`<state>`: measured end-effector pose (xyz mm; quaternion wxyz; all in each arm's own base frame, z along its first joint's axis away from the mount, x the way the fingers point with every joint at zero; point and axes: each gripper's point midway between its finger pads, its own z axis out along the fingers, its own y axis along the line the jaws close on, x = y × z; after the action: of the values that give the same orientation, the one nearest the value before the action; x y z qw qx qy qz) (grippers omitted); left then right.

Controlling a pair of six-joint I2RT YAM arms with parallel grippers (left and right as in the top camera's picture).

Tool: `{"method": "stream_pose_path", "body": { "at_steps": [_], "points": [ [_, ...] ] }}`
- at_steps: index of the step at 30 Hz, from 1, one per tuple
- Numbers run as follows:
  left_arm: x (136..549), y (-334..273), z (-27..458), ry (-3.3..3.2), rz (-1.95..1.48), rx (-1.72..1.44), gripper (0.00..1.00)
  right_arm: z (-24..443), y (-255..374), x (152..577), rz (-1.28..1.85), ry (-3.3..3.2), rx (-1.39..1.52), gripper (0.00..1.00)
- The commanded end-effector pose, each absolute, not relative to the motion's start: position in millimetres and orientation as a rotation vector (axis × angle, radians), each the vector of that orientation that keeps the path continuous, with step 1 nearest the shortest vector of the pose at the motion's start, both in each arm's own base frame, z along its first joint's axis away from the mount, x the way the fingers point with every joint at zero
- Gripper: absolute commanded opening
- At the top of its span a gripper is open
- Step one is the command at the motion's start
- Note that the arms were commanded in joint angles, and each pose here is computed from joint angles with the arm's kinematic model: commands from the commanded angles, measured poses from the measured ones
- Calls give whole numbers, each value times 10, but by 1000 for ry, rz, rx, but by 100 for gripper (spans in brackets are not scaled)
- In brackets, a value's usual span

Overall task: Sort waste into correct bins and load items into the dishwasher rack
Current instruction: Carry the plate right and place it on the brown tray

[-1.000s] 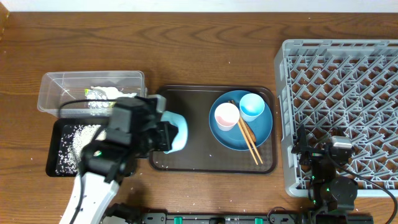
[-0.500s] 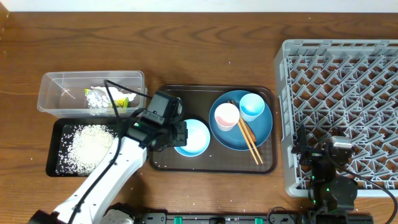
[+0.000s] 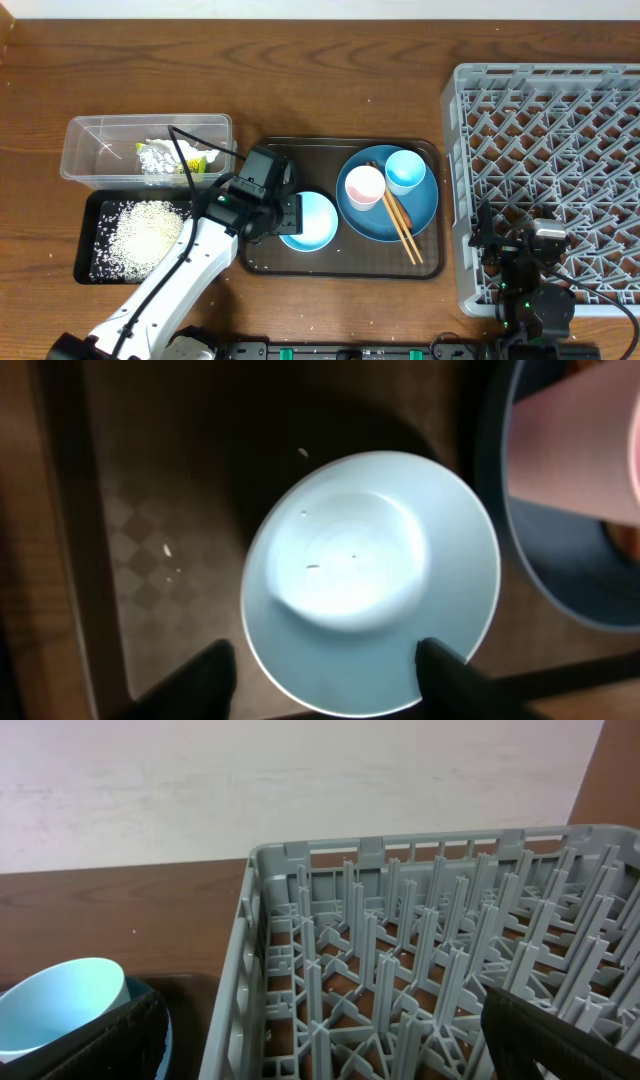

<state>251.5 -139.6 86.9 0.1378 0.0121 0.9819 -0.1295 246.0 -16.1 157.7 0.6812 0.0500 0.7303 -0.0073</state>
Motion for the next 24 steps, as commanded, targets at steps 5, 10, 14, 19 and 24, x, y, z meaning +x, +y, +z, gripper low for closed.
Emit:
{"method": "stream_pose_path", "body": {
  "at_steps": [5,10,14,19,24],
  "points": [
    [2546,-1396,915,2825,-367,27,87,1577,-123,2459,1,1637,109,99],
    [2550,-1396,917,2823,-366,27,90,1577,-123,2459,1,1637,109,99],
    [2623,-1263,910,2795,-252,3,90,1575,-122,2460,1,1638,108,99],
    [2670,-1171,913,2774,-175,-14,90,1578,-122,2459,1,1637,108,99],
    [2693,-1181,923,2764,-182,-14,91,1577,-122,2459,1,1638,108,99]
  ]
}}
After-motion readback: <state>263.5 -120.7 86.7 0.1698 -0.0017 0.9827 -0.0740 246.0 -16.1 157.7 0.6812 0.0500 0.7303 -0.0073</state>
